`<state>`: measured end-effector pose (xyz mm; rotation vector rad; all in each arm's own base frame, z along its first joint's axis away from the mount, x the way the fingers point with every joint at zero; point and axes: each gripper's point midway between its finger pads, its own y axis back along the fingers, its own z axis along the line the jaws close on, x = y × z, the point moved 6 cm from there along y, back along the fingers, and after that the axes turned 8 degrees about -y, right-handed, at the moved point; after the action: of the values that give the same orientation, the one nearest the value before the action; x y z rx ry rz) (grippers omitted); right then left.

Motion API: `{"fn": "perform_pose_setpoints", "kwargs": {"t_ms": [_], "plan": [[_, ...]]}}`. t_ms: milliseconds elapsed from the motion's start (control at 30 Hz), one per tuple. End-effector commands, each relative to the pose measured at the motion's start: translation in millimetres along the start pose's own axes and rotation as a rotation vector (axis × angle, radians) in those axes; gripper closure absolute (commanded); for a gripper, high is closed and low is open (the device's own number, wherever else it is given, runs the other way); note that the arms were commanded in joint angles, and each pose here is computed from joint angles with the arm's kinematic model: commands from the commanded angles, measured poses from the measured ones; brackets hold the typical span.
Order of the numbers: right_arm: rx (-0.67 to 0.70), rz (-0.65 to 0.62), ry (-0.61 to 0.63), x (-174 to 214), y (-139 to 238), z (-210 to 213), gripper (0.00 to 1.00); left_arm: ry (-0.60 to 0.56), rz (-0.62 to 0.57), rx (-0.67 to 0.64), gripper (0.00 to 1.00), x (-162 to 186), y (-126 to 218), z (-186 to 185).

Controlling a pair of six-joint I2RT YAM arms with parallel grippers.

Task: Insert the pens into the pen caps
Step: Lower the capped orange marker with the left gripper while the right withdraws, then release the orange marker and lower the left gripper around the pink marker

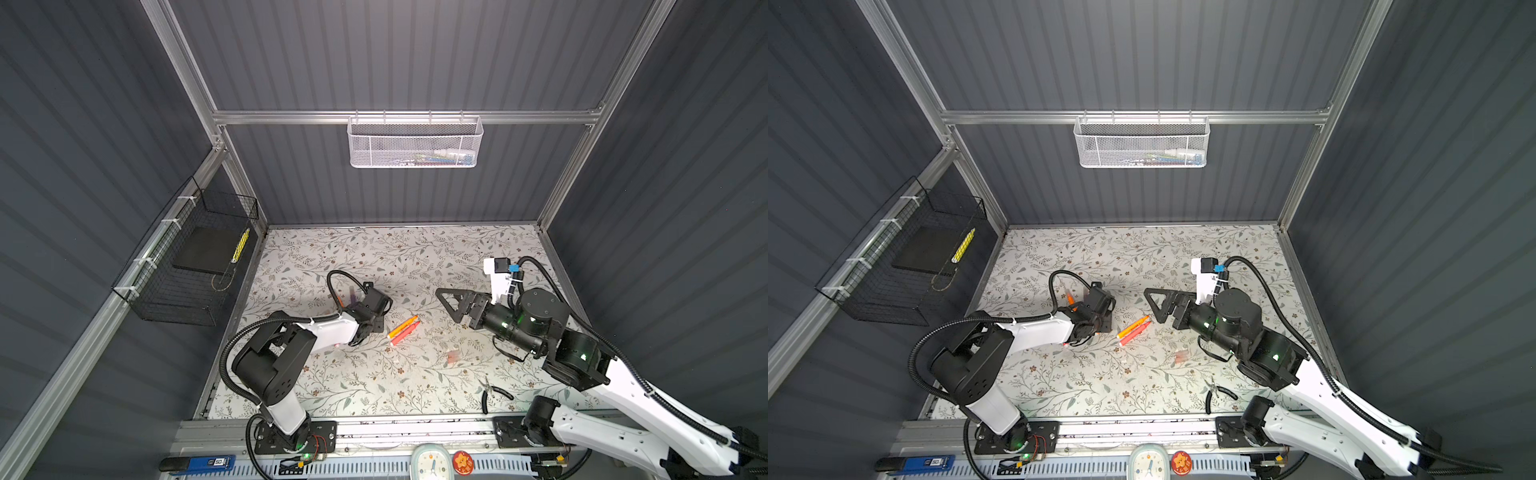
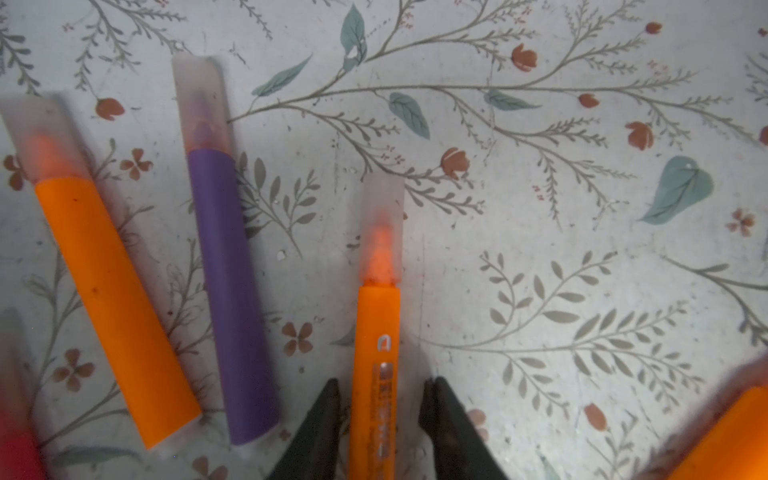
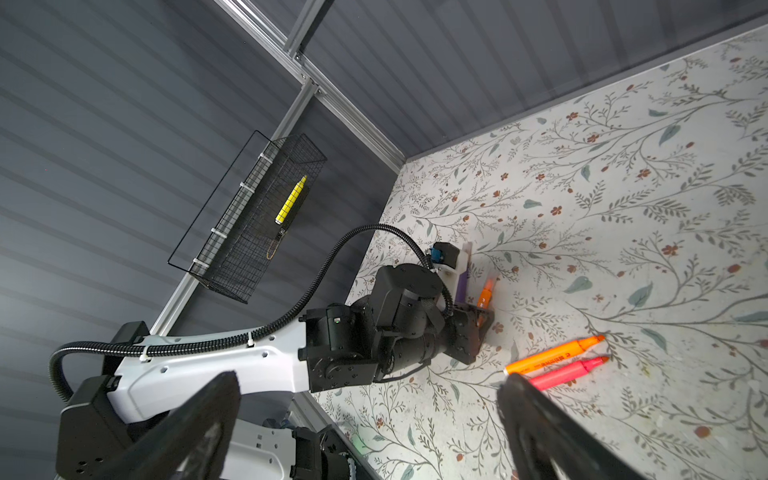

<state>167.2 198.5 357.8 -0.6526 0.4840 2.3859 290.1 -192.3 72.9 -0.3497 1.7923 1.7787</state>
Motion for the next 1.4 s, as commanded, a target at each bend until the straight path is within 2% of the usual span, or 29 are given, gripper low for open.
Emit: {"fn": "perform_pose_setpoints", "kwargs": {"t_ms": [0, 100, 267, 367, 433, 733, 900, 1000, 1200, 1367], "plan": [[-0.018, 0.041, -0.014, 5.8, -4.2, -0.4, 0.01, -0.022, -0.012, 0.018, 0.51, -1.3, 9.2, 1.3], [0.057, 0.028, 0.036, 3.7, -7.2, -10.7, 0.01, -0.042, -0.060, 0.047, 0.44, -7.1, 21.1, 1.4], [0.250, -0.115, 0.095, -3.2, 0.4, -64.3, 0.01, -0.094, -0.145, 0.150, 0.41, -14.5, 47.8, -2.3], [0.340, -0.207, 0.100, -2.9, 5.3, -101.4, 0.01, -0.107, -0.191, 0.247, 0.41, -15.8, 67.3, -7.0], [0.422, -0.253, 0.036, -2.3, 12.1, -125.2, 0.01, -0.120, -0.201, 0.300, 0.41, -16.4, 80.5, -12.0], [0.435, -0.248, -0.012, 7.6, 8.9, -148.1, 0.01, -0.259, -0.223, 0.426, 0.44, -8.3, 124.8, -47.7], [0.460, -0.193, -0.009, 10.8, -1.3, -150.4, 0.11, -0.299, -0.159, 0.494, 0.46, 4.1, 122.8, -67.3], [0.470, -0.179, -0.009, 11.9, -4.0, -151.6, 0.14, -0.340, -0.100, 0.491, 0.48, 8.7, 112.9, -80.7], [0.478, -0.170, -0.008, 13.8, -7.7, -155.4, 0.17, -0.424, -0.020, 0.433, 0.49, 11.1, 86.4, -101.7], [0.487, -0.166, -0.010, 14.2, -9.1, -156.8, 0.17, -0.467, 0.022, 0.339, 0.49, 13.6, 64.7, -101.3]]}}
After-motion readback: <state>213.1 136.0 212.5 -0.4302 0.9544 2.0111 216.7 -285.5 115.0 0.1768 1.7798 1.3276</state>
